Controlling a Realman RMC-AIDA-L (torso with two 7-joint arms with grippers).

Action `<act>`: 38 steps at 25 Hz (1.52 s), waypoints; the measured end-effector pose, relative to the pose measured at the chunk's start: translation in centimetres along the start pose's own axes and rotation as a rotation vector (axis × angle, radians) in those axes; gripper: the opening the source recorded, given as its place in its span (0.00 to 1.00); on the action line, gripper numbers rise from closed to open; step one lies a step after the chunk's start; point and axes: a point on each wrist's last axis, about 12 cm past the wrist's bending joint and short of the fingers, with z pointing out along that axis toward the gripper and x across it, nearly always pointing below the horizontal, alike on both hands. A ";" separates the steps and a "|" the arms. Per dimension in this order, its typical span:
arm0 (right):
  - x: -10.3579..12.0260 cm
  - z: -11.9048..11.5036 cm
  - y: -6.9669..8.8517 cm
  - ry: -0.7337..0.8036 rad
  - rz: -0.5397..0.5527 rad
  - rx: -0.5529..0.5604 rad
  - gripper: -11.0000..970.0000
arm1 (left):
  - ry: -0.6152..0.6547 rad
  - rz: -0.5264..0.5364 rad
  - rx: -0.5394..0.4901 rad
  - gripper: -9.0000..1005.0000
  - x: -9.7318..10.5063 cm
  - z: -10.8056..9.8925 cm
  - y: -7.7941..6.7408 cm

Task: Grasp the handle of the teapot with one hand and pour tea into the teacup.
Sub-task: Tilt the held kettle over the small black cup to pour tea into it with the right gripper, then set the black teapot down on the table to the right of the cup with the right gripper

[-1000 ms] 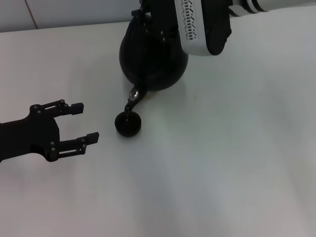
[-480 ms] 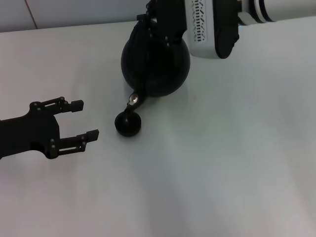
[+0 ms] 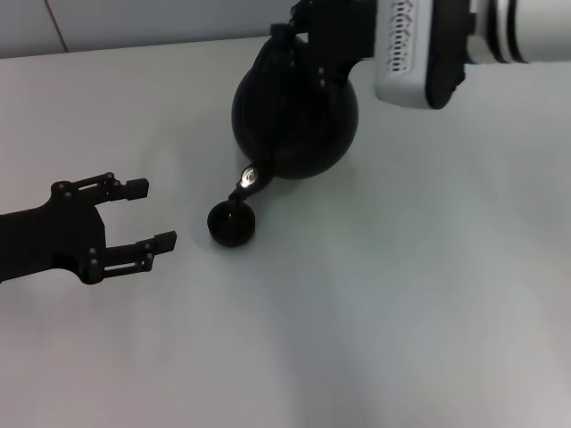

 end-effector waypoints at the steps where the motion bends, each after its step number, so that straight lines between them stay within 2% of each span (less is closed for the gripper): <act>1: 0.3 -0.6 0.1 -0.005 0.035 0.032 0.11 | 0.000 0.000 0.000 0.78 0.0 0.0 0.0; 5: 1.0 -1.6 0.4 0.004 0.089 0.072 0.11 | -0.002 0.003 -0.002 0.78 -0.1 0.0 0.1; 9: 2.0 -3.1 1.2 0.004 0.224 0.119 0.11 | -0.006 0.002 -0.008 0.78 -0.2 -0.2 0.2; 10: 2.0 -3.1 1.2 0.004 0.224 0.119 0.11 | -0.006 0.002 -0.008 0.78 -0.2 -0.2 0.2; 11: 2.3 -3.7 1.4 -0.032 0.294 0.146 0.11 | -0.006 0.002 -0.008 0.78 -0.2 -0.2 0.2; 13: 2.5 -4.1 1.5 -0.047 0.323 0.160 0.11 | -0.009 0.001 -0.012 0.78 -0.2 -0.2 0.2; 16: 3.1 -5.3 1.9 -0.102 0.444 0.206 0.11 | -0.012 0.001 -0.019 0.78 -0.2 -0.3 0.3; 22: 4.2 -6.6 2.7 -0.124 0.564 0.250 0.11 | -0.014 0.009 -0.023 0.78 -0.4 -0.4 0.4; 26: 5.7 -7.5 3.6 -0.104 0.698 0.268 0.11 | -0.022 0.011 -0.022 0.78 -0.5 -0.6 0.3; 38: 8.5 -8.0 6.4 -0.031 0.835 0.266 0.11 | -0.026 0.010 -0.011 0.78 -0.5 -0.7 0.1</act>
